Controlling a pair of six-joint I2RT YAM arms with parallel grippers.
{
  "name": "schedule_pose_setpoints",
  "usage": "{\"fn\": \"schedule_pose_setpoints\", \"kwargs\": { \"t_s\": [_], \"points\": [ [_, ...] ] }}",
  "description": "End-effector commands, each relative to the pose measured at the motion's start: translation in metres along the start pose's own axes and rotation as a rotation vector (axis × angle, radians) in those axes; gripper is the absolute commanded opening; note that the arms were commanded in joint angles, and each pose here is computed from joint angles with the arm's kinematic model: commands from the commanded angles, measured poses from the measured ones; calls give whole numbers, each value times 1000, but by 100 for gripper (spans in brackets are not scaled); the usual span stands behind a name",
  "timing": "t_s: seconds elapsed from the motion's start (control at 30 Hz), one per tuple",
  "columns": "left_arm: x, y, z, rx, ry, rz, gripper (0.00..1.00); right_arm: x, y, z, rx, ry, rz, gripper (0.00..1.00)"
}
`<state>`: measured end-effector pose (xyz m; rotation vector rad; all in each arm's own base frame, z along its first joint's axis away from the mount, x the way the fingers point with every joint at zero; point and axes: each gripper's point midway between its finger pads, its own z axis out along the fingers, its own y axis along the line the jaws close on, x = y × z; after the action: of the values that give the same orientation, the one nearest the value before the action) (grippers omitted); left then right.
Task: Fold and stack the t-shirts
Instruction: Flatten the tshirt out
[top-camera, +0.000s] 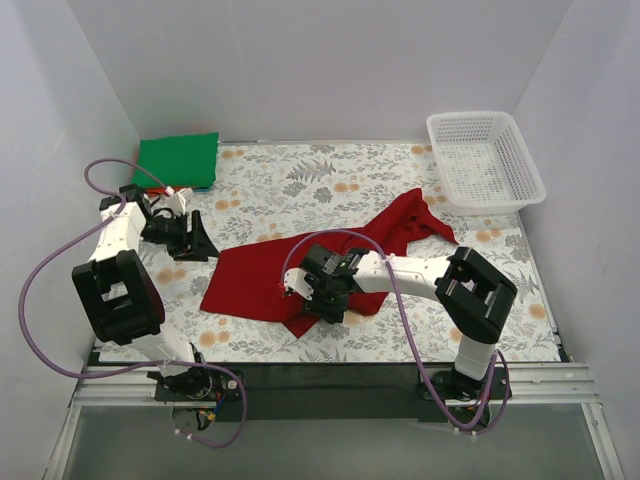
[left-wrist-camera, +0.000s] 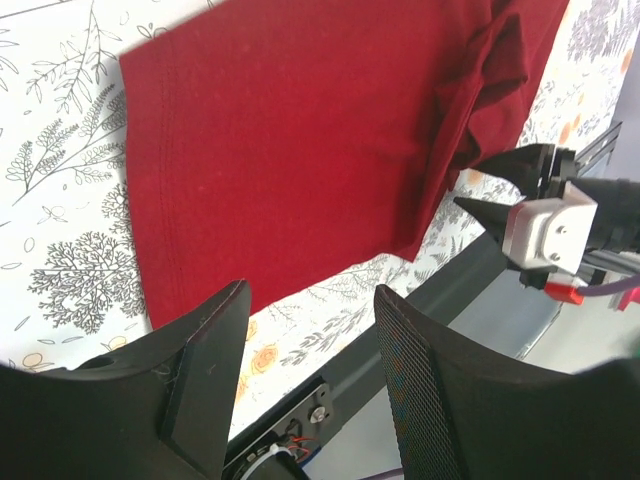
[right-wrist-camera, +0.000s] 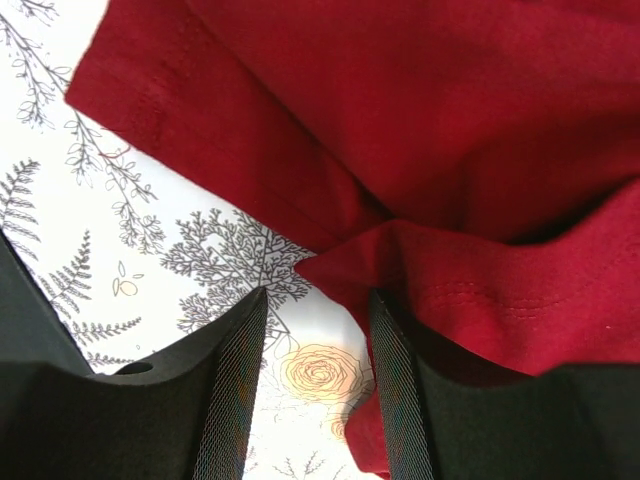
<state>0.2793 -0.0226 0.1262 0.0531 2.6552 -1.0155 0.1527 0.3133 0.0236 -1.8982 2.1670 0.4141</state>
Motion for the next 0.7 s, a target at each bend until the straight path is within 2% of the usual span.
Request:
{"fn": "schedule_pose_setpoints", "kwargs": {
  "t_s": [0.0, 0.23, 0.4, 0.5, 0.6, 0.63, 0.67],
  "points": [
    [-2, -3, -9, -30, -32, 78, 52, -22, -6, -8, 39, -58, -2, 52],
    [-5, -1, -9, -35, -28, 73, 52, -26, -4, -14, 52, -70, -5, 50],
    [-3, 10, -9, -90, -21, 103, 52, -15, -7, 8, 49, -21, 3, 50],
    [5, 22, -11, -156, -2, 143, 52, -8, -7, 17, 44, 7, 12, 37],
    [14, 33, -14, -224, 15, 197, 52, -3, -9, 18, 57, 23, 17, 19],
    [16, 35, -15, -242, 11, 214, 51, -3, -9, 16, 61, 21, 18, 7],
    [22, 38, -14, -249, 27, 223, 51, -4, -9, 13, 64, 17, 18, 1]
  ]
}}
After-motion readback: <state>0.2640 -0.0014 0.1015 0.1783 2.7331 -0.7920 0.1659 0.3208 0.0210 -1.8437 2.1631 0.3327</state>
